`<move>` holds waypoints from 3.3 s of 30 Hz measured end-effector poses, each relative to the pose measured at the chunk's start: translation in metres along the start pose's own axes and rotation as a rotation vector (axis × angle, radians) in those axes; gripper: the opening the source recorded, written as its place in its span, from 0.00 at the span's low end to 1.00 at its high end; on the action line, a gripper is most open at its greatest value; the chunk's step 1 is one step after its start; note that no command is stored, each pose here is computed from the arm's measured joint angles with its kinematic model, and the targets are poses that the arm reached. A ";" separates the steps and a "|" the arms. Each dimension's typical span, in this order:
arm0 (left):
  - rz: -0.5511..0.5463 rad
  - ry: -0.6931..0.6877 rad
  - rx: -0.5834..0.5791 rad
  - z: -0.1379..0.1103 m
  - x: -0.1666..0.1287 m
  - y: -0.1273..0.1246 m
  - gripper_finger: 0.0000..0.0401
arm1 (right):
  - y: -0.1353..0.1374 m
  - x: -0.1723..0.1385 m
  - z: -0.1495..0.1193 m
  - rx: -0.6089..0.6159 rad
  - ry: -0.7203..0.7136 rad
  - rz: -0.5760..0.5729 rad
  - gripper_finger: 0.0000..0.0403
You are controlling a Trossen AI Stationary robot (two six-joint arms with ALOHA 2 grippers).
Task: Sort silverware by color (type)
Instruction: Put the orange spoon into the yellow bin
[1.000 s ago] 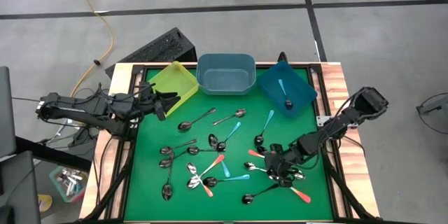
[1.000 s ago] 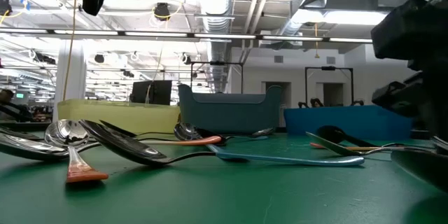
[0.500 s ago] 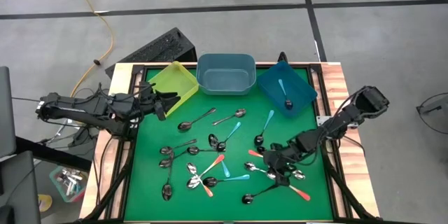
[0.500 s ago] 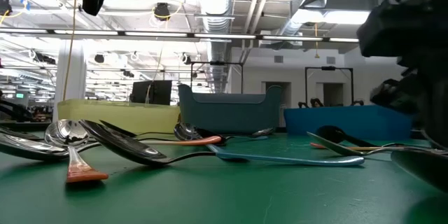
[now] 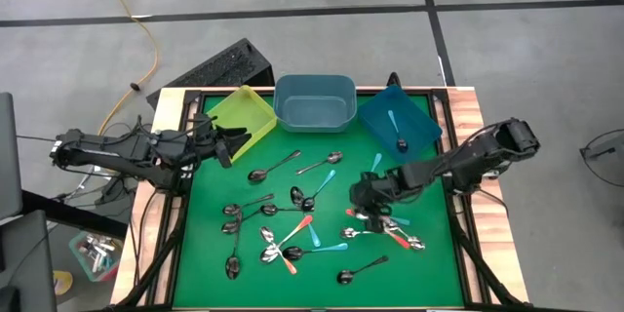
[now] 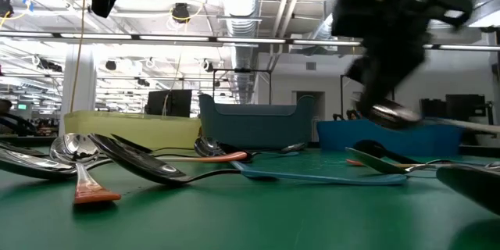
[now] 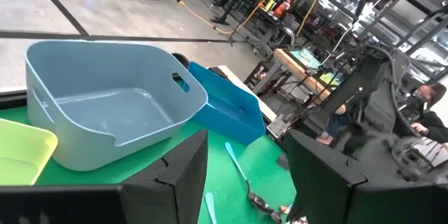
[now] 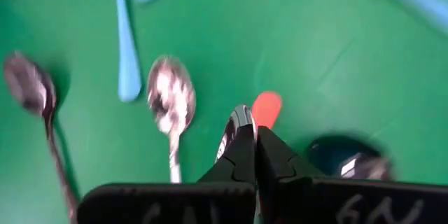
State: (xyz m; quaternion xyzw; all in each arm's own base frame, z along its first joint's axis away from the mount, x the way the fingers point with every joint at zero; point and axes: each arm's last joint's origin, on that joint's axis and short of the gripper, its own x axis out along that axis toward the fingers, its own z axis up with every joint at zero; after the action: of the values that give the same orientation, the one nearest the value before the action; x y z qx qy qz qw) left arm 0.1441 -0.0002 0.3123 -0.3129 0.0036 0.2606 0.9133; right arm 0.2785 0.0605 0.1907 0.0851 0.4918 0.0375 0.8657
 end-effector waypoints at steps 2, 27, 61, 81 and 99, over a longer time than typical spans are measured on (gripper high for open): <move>-0.001 0.000 0.000 0.000 0.000 0.000 0.44 | -0.010 -0.006 0.014 0.000 -0.054 -0.047 0.02; -0.088 -0.039 0.066 0.005 0.020 -0.010 0.44 | -0.095 -0.093 0.126 0.193 -1.107 -0.219 0.02; -0.465 -0.345 -0.075 0.061 -0.056 0.002 0.44 | -0.177 -0.037 0.287 0.213 -1.218 -0.358 0.02; -0.480 -0.403 -0.082 0.067 -0.074 0.010 0.44 | -0.180 0.046 0.298 0.016 -1.160 -0.469 0.02; -0.413 -0.413 -0.099 0.066 -0.072 0.012 0.44 | -0.188 0.037 0.302 -0.529 -0.983 -0.629 0.02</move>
State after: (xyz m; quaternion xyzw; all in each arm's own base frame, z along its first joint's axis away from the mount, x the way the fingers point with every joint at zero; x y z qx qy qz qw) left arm 0.0653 0.0116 0.3708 -0.2914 -0.2585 0.1274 0.9122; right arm 0.5535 -0.1517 0.2764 -0.2724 0.0131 -0.1416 0.9516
